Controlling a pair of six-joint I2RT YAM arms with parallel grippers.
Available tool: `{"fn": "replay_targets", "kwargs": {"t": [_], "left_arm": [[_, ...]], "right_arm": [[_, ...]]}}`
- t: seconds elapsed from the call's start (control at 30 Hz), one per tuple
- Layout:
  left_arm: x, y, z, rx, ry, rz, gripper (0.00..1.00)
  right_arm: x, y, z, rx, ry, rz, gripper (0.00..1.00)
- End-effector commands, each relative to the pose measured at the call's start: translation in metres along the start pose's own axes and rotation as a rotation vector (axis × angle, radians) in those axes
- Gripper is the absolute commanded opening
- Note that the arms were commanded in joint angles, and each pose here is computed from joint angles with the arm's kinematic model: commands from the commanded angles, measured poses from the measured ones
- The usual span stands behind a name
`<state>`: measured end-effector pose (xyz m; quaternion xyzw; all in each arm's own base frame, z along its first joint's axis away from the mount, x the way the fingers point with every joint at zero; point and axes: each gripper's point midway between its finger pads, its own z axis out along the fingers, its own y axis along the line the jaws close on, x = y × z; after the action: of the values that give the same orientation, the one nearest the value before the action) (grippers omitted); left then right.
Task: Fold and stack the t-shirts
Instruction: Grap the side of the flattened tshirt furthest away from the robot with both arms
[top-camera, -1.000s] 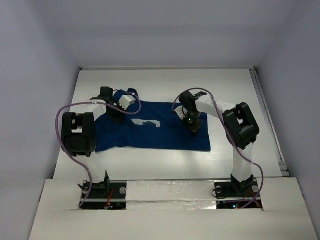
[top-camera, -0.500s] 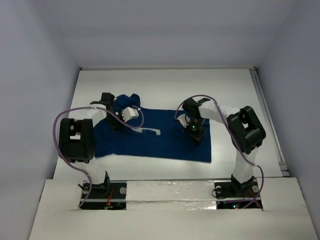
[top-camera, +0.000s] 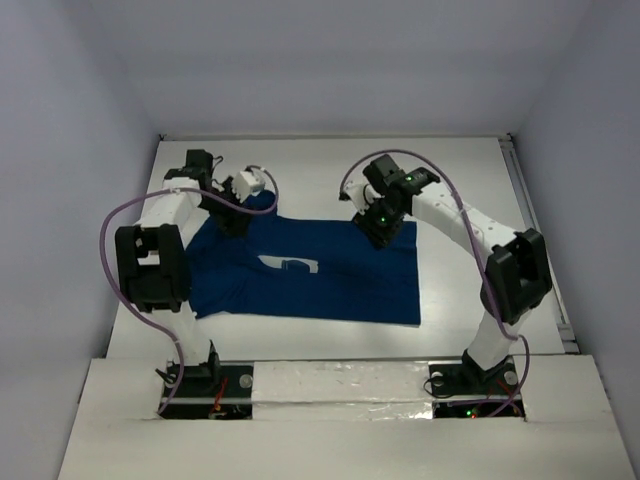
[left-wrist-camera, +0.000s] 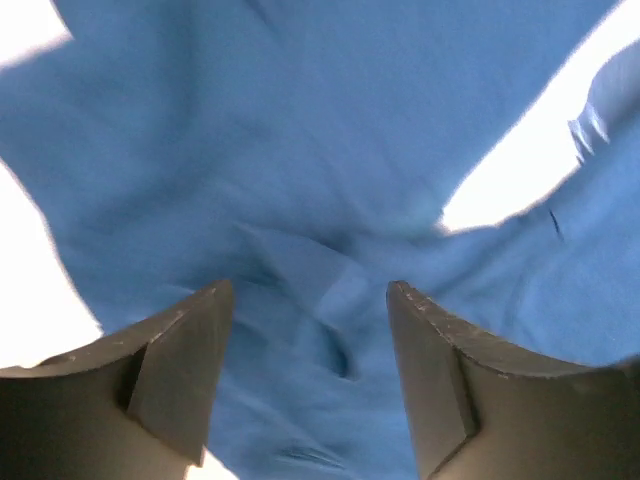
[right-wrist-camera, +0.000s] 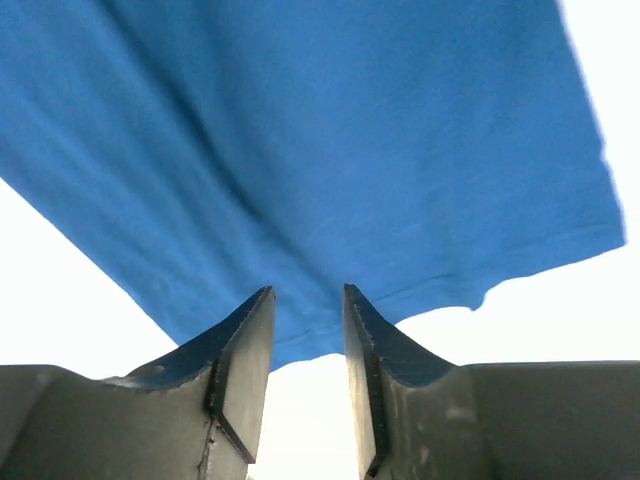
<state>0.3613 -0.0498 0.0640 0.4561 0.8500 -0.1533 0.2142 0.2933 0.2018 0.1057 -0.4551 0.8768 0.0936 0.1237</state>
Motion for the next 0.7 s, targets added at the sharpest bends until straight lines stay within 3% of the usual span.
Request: {"fn": "replay_targets", "kwargs": {"t": [0.0, 0.03, 0.37, 0.57, 0.67], "left_arm": [[-0.061, 0.005, -0.033, -0.016, -0.202, -0.017, 0.73], [-0.073, 0.01, -0.041, -0.03, -0.23, -0.018, 0.99], [-0.092, 0.049, -0.037, -0.143, -0.275, -0.061, 0.99], [-0.103, 0.038, -0.023, -0.021, -0.337, -0.065, 0.99], [-0.11, 0.058, -0.026, -0.114, -0.357, -0.137, 0.99]], "right_arm": [[-0.04, -0.018, -0.03, 0.107, -0.139, -0.02, 0.43], [-0.044, -0.027, -0.032, 0.159, -0.145, -0.011, 0.45], [-0.007, -0.138, 0.007, 0.406, 0.006, 0.272, 0.5], [-0.01, -0.169, -0.015, 0.425, -0.085, 0.352, 0.63], [-0.013, -0.172, -0.018, 0.405, -0.098, 0.342, 0.63]]}}
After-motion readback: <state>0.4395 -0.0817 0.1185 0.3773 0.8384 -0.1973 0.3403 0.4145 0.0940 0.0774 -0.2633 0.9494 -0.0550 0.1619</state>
